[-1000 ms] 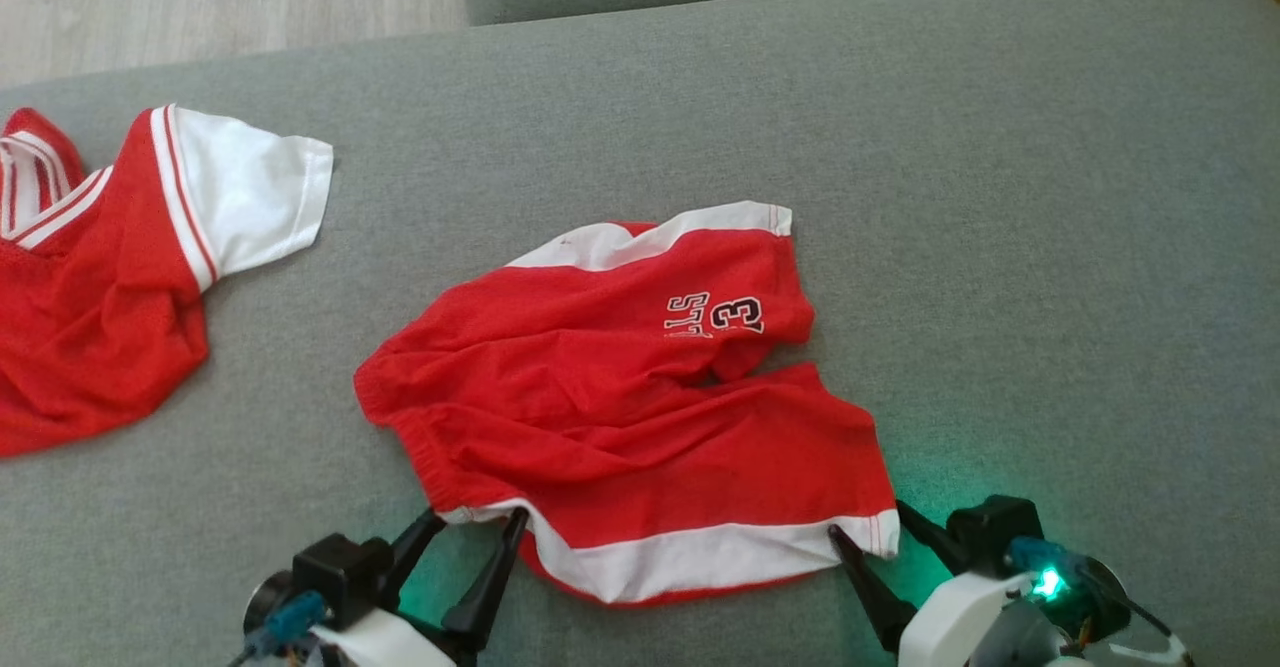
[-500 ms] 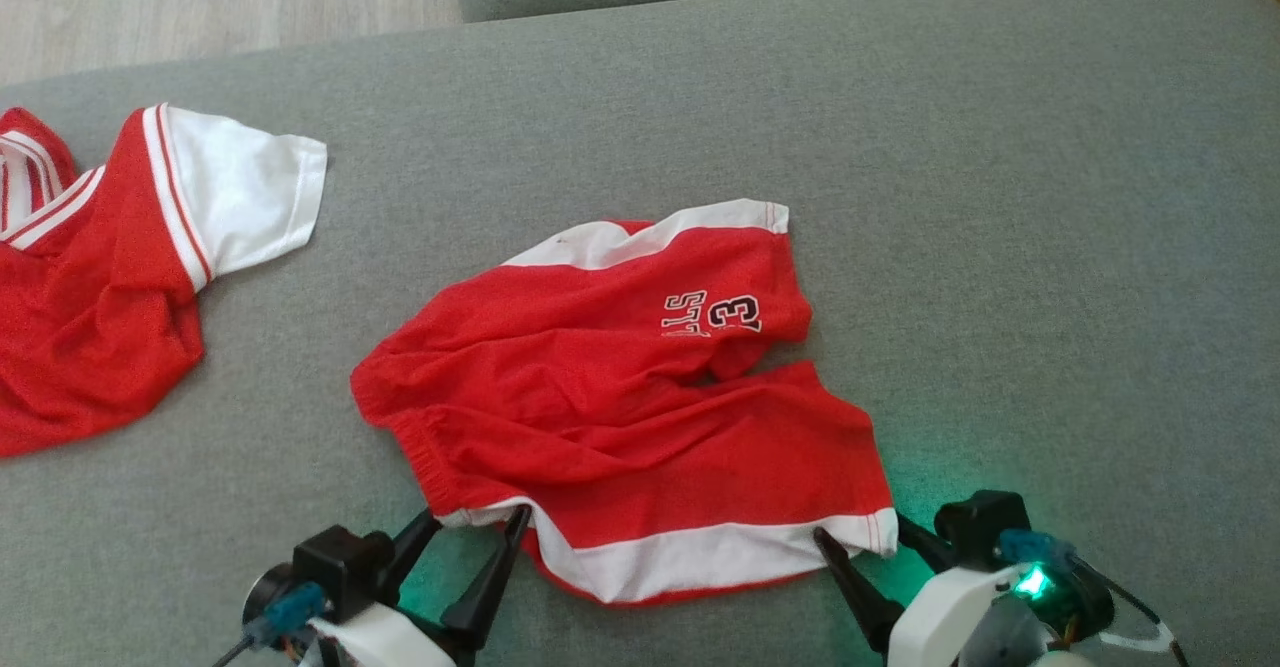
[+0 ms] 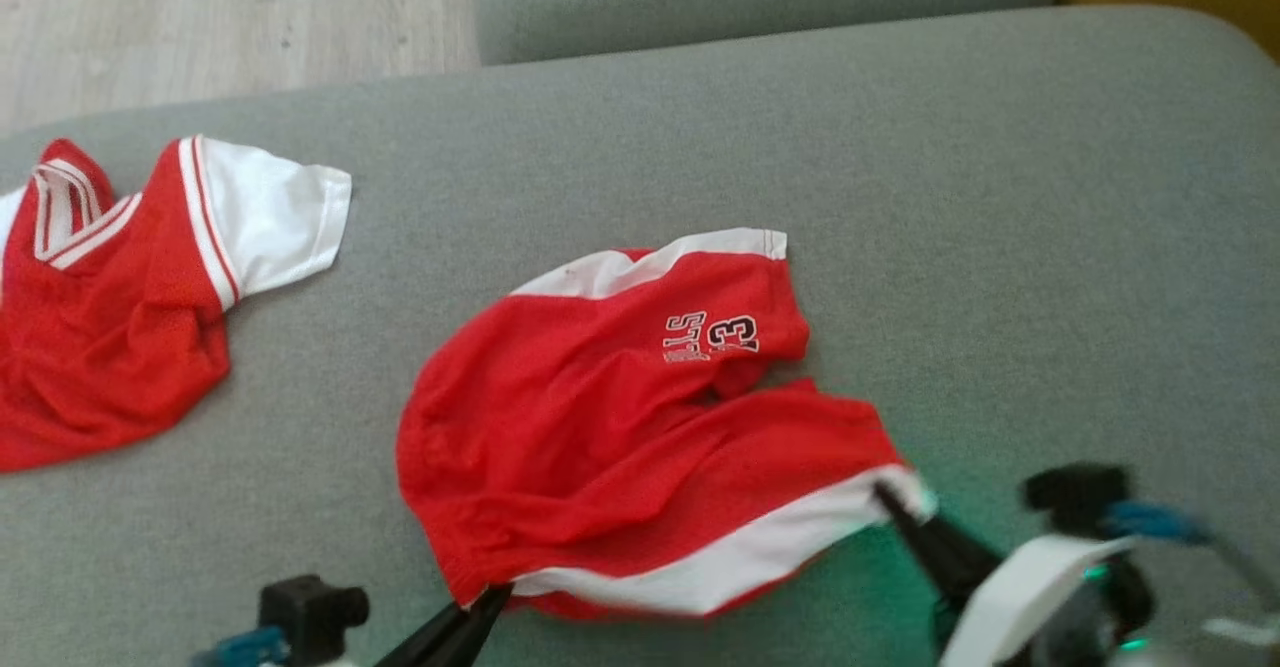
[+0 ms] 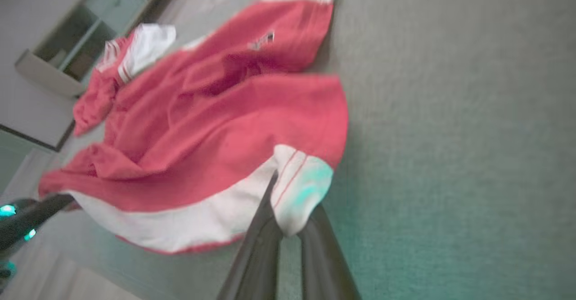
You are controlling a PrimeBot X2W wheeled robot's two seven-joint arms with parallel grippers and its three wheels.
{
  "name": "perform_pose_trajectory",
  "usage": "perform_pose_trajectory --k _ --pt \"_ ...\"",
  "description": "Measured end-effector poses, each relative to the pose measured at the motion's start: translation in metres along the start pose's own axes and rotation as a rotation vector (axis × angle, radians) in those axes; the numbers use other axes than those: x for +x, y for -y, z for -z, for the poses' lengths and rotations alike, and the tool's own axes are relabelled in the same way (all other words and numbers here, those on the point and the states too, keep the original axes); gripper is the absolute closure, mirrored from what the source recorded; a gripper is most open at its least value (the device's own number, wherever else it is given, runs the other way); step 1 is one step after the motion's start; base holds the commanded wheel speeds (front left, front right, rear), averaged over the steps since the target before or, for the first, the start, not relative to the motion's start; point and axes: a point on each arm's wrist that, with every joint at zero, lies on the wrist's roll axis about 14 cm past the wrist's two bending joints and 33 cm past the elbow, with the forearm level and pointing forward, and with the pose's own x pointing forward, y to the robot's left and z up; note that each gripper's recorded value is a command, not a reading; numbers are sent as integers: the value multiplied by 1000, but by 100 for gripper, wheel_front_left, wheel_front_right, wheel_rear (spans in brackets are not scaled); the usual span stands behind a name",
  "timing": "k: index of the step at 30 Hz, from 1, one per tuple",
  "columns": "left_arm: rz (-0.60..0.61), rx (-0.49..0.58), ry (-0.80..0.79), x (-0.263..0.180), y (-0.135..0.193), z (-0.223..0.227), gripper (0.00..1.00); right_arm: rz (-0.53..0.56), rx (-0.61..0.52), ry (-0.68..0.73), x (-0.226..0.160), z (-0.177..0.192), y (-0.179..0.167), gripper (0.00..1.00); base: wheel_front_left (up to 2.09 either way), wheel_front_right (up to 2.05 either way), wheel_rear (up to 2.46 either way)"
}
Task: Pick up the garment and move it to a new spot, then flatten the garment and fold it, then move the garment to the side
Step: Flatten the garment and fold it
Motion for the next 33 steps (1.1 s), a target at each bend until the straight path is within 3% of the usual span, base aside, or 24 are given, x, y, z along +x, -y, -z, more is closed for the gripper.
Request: perform_pose_trajectory --k 7,13,17,19,22,24,28,33 --pt "210 -123 93 -40 59 -52 100 -75 59 197 -46 -74 -3 100 0 0 0" --pt "542 -228 247 -80 141 -121 100 -207 61 386 -88 -144 -29 100 0 0 0" --pt "668 -247 273 -88 155 -156 100 -263 13 427 -89 -179 -39 100 0 0 0" --pt "655 -184 305 -78 139 -186 100 -274 -35 489 -84 -215 -39 100 0 0 0" --pt "532 -31 348 -46 99 -239 100 -253 -113 567 -61 -271 -37 100 0 0 0" --pt "463 18 388 -23 77 -277 100 -255 -136 593 -36 -302 -44 100 0 0 0" --pt "297 190 441 38 34 -342 100 -142 -131 659 19 -361 -30 100 0 0 0" --pt "150 274 607 106 -8 -414 100 21 -117 796 63 -431 12 100 0 0 0"
